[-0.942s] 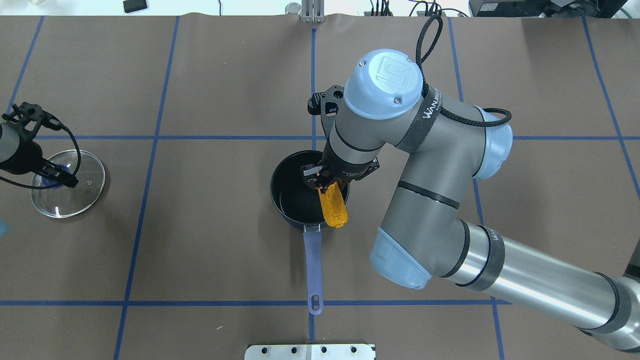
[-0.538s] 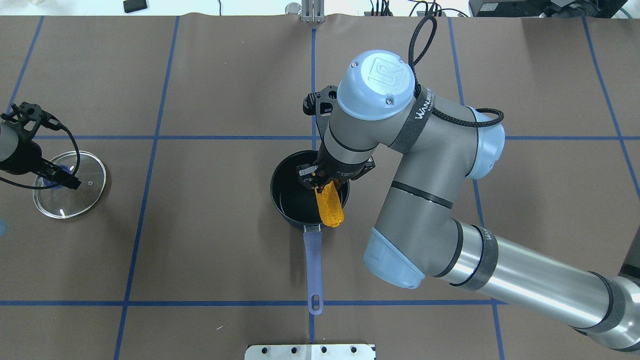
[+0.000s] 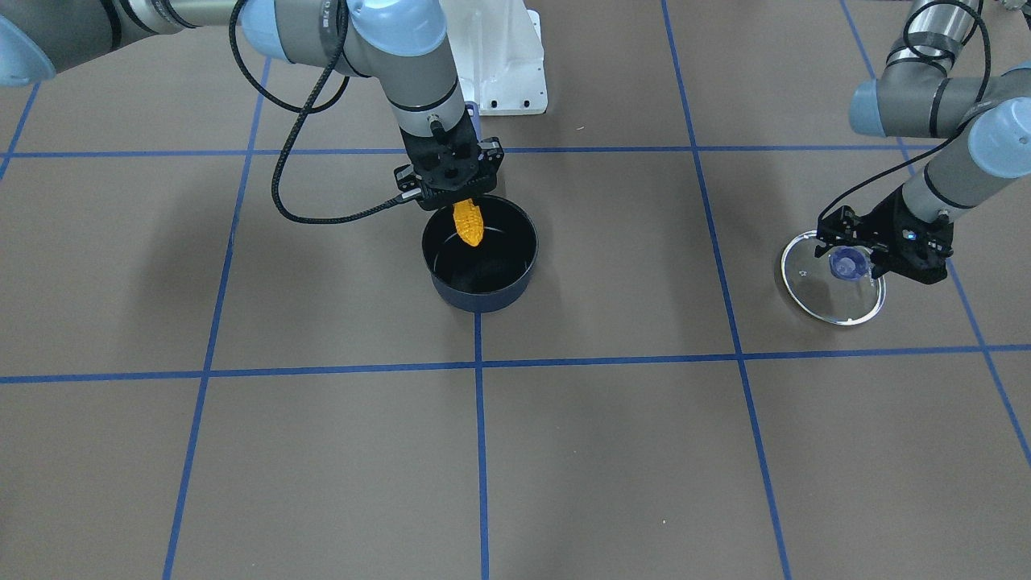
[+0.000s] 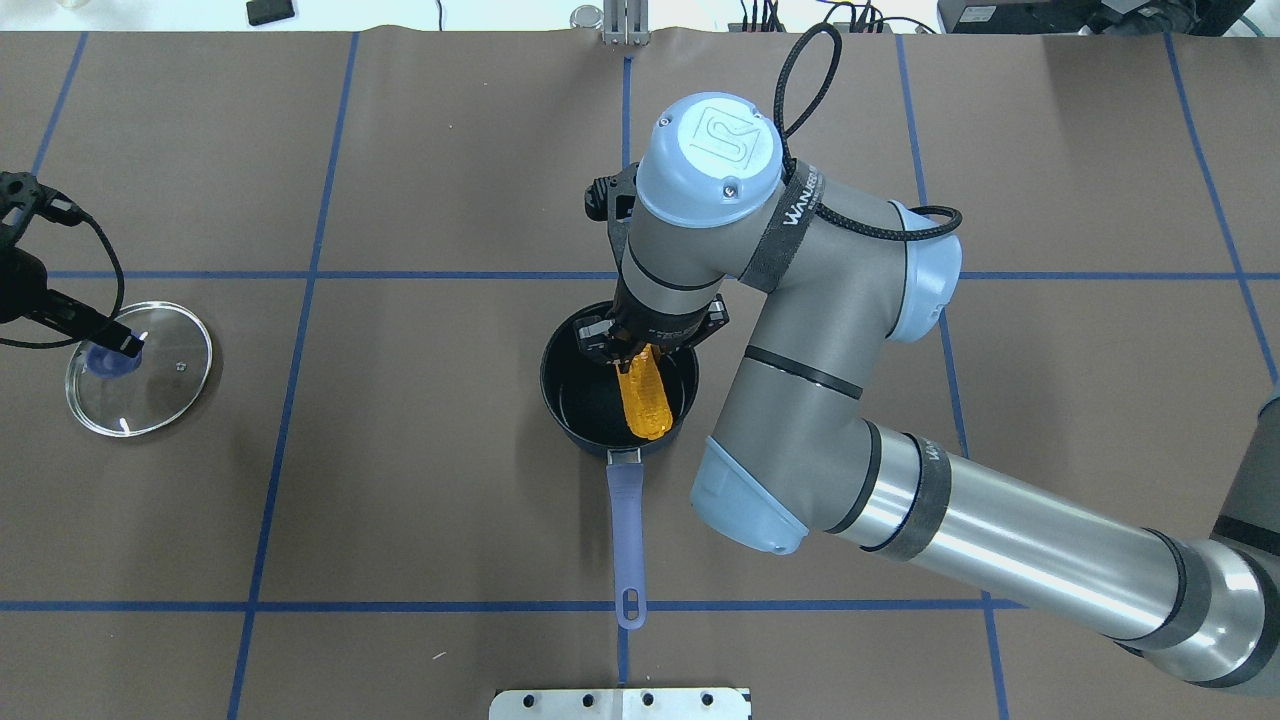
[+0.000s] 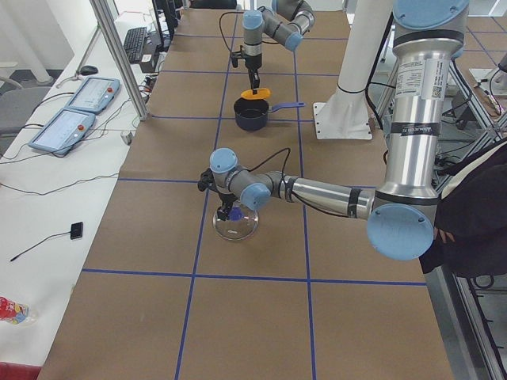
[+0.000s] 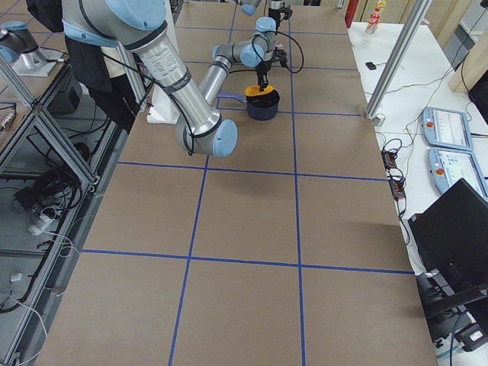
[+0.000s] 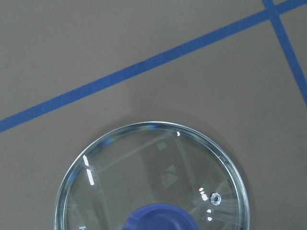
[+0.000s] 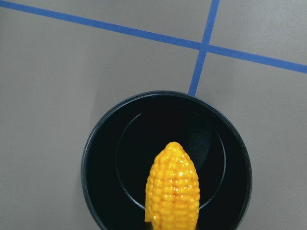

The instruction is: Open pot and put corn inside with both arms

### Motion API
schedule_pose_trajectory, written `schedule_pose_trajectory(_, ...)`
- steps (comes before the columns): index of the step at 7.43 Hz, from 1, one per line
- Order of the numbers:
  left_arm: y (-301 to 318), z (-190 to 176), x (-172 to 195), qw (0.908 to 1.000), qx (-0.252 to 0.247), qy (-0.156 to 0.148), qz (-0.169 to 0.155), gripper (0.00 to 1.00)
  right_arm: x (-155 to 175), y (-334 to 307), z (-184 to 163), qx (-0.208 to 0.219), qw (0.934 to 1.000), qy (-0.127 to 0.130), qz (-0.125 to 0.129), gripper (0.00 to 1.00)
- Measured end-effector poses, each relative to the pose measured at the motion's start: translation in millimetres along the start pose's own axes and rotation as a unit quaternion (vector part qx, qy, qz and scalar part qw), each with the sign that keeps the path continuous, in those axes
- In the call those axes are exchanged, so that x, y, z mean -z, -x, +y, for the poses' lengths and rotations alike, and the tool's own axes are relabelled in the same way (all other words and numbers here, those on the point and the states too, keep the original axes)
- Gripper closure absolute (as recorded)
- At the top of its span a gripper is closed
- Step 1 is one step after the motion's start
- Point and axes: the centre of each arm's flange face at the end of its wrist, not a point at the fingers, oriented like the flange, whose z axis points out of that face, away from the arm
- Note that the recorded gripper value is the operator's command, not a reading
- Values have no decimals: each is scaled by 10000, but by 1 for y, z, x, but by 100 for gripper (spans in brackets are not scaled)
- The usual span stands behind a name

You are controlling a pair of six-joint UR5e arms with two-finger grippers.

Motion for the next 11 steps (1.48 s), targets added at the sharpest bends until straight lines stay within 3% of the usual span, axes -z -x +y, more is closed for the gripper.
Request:
schedule_pose_trajectory(2,5,-1,15,9999,63,-84,100,2,-19,-4,-11,9,10000,-87,28,69)
schedule_pose_trajectory(3,5,-1,20,9998,66,-110,140,2,-30,-6,-16,12,9999,-130,35,63)
schedule_pose_trajectory(4,5,-1,24,9997,70,-136,171,2,-35,-7,-19,12,9999,-150,38,1)
schedule_pose_trajectory(9,25,-1,55,9990,187,-170,360,2,-15,-17,-34,-24,9984,-558,103,0)
schedule_pose_trajectory(11,72,5,92,9997,-12,-105,199,2,14,-92,-51,31,9982,-591,119,0)
